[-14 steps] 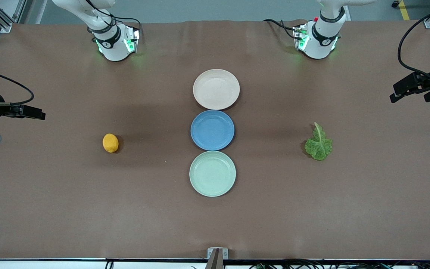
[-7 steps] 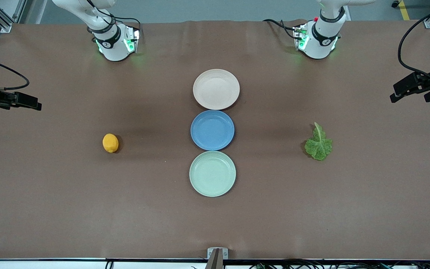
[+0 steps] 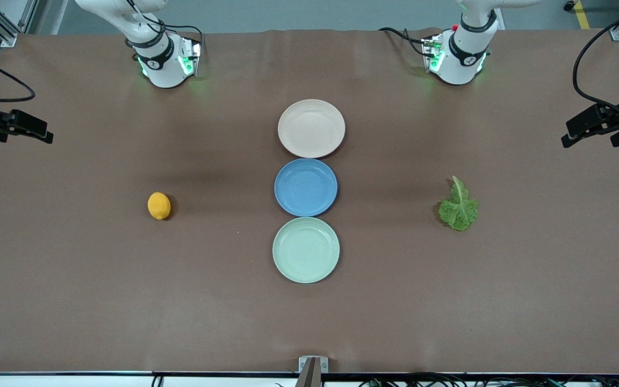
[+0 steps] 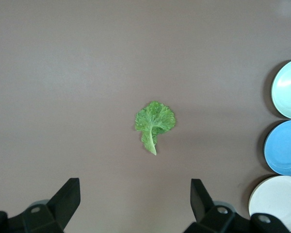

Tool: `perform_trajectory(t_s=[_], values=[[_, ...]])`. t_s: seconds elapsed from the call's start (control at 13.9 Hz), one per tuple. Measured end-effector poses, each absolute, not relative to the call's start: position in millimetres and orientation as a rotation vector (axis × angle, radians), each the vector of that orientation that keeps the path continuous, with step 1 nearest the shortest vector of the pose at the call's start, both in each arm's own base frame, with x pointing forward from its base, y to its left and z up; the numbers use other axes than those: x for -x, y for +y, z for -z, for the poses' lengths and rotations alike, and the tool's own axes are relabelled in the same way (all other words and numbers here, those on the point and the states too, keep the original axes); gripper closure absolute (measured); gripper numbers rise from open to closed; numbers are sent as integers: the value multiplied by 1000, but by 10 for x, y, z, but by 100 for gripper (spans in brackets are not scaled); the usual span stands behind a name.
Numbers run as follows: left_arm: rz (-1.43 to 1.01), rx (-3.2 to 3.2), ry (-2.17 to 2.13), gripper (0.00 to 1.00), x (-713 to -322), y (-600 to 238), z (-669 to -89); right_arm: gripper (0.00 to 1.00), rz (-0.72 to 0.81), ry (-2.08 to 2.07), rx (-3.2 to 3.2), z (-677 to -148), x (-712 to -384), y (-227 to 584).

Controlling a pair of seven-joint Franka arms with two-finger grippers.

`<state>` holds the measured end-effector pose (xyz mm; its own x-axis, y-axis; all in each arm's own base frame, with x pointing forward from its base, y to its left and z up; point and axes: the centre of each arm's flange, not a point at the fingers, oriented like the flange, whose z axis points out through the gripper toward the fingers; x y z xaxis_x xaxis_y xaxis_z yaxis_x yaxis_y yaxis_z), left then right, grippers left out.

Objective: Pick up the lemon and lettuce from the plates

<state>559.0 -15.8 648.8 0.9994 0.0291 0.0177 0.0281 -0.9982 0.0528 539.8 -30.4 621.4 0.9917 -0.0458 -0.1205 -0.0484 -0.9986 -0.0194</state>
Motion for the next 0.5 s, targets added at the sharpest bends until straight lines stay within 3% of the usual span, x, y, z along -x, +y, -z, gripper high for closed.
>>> perform_trajectory(t_s=[0.5], values=[[-28, -3089, 44, 0, -5590, -158, -6488, 0, -131, 77, 3114, -6233, -5305, -318]])
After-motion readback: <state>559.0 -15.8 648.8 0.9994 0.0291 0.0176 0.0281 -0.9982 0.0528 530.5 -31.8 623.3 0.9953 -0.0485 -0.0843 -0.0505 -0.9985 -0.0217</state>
